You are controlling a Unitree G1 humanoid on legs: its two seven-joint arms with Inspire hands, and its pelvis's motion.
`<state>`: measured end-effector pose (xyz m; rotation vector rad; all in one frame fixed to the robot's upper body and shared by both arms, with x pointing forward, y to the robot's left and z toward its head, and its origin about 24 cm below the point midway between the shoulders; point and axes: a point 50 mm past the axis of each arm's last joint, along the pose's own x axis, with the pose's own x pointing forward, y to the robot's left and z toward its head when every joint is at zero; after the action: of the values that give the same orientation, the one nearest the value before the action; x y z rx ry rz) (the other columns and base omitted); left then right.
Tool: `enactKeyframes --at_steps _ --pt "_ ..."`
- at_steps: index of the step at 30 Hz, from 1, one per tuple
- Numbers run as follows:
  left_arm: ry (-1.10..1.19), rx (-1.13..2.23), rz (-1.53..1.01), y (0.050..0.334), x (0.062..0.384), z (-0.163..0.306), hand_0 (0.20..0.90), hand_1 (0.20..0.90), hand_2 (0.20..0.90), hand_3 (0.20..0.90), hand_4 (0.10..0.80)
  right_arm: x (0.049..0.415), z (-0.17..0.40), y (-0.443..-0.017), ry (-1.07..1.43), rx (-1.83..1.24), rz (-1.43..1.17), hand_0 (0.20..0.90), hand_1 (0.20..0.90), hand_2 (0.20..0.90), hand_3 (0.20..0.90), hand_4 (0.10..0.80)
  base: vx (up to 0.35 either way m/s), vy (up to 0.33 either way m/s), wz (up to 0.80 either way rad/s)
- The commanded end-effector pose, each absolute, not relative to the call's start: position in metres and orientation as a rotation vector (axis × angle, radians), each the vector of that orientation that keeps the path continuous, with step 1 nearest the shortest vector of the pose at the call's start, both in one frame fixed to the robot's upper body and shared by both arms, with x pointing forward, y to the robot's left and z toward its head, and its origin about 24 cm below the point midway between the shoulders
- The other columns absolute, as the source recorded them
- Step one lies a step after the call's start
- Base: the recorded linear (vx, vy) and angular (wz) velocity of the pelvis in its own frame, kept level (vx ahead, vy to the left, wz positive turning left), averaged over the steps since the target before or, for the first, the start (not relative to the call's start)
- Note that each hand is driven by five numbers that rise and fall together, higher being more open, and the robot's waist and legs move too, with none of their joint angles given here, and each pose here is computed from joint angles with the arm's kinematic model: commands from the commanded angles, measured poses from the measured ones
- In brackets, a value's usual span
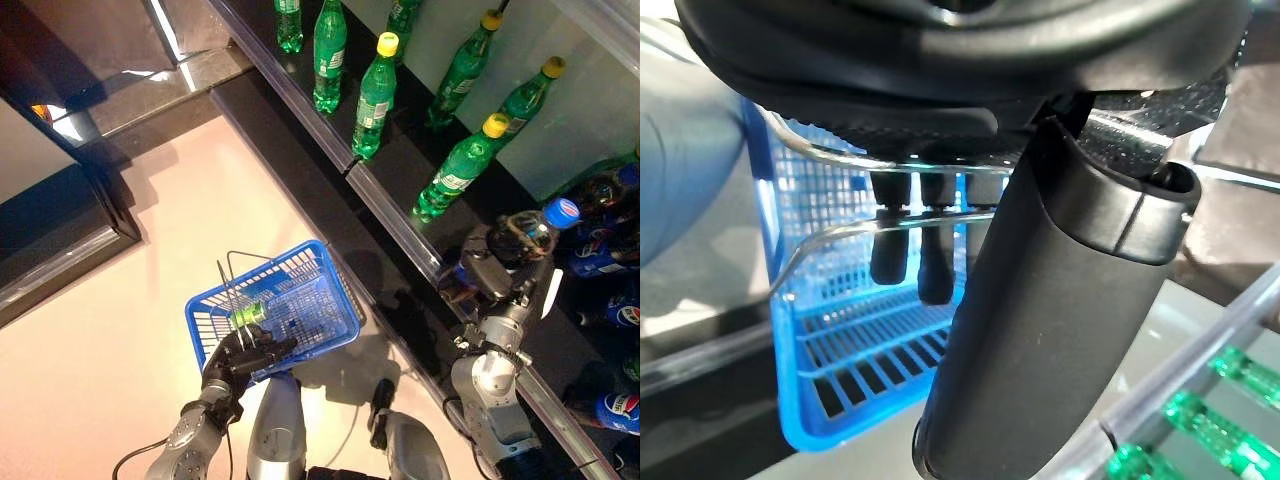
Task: Pick up the drink and place into the basket.
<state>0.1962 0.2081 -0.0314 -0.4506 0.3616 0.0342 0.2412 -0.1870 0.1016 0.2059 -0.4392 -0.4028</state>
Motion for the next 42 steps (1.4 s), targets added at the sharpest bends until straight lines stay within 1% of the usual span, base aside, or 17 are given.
enactKeyframes --at_steps 1,5,9,11,15,18,21,25,31,32,37,42 --pt "-0.100 -0.500 -0.257 0.182 0.212 0.057 0.300 0.300 0.300 0.200 0.100 0.215 0.206 -0.176 -1.035 0.140 -0.137 0.300 0.300 0.300 0.200 0.100 0.040 0.074 0.01" --pt "-0.107 -0.519 -0.287 0.180 0.211 0.062 0.300 0.300 0.300 0.200 0.100 0.209 0.216 -0.171 -1.085 0.134 -0.049 0.300 0.300 0.300 0.200 0.100 0.043 0.072 0.03" --pt "-0.110 -0.537 -0.361 0.172 0.212 0.067 0.300 0.300 0.300 0.200 0.100 0.210 0.219 -0.162 -1.065 0.178 0.053 0.300 0.300 0.300 0.200 0.100 0.004 0.050 0.02" --pt "-0.121 -0.537 -0.458 0.159 0.212 0.073 0.300 0.300 0.300 0.200 0.100 0.216 0.214 -0.152 -1.010 0.219 0.111 0.300 0.300 0.300 0.200 0.100 0.011 0.056 0.02" --pt "-0.149 -0.571 -0.559 0.145 0.212 0.082 0.300 0.300 0.300 0.200 0.100 0.221 0.205 -0.136 -0.924 0.242 0.194 0.300 0.300 0.300 0.200 0.100 -0.002 0.067 0.04" --pt "-0.201 -0.585 -0.664 0.130 0.214 0.100 0.300 0.300 0.300 0.200 0.100 0.226 0.198 -0.120 -0.870 0.247 0.255 0.300 0.300 0.300 0.200 0.100 -0.073 0.065 0.06" --pt "-0.238 -0.610 -0.747 0.124 0.216 0.113 0.300 0.300 0.300 0.200 0.100 0.229 0.198 -0.112 -0.856 0.257 0.285 0.300 0.300 0.300 0.200 0.100 -0.092 0.052 0.18" --pt "-0.267 -0.665 -0.841 0.116 0.216 0.129 0.300 0.300 0.300 0.200 0.100 0.231 0.202 -0.102 -0.858 0.274 0.311 0.300 0.300 0.300 0.200 0.100 -0.081 0.035 0.05" --pt "-0.292 -0.727 -0.942 0.105 0.215 0.140 0.300 0.300 0.300 0.200 0.100 0.238 0.201 -0.086 -0.830 0.268 0.331 0.300 0.300 0.300 0.200 0.100 -0.051 0.036 0.02" --pt "-0.305 -0.735 -0.964 0.103 0.215 0.143 0.300 0.300 0.300 0.200 0.100 0.243 0.197 -0.081 -0.811 0.220 0.320 0.300 0.300 0.300 0.200 0.100 -0.064 0.044 0.09" --pt "-0.337 -0.751 -0.998 0.102 0.214 0.146 0.300 0.300 0.300 0.200 0.100 0.258 0.176 -0.080 -0.714 0.113 0.269 0.300 0.300 0.300 0.200 0.100 -0.040 0.035 0.12" --pt "-0.376 -0.776 -1.060 0.105 0.212 0.149 0.300 0.300 0.300 0.200 0.100 0.284 0.136 -0.095 -0.550 -0.100 0.161 0.300 0.300 0.300 0.200 0.100 -0.042 0.028 0.05"
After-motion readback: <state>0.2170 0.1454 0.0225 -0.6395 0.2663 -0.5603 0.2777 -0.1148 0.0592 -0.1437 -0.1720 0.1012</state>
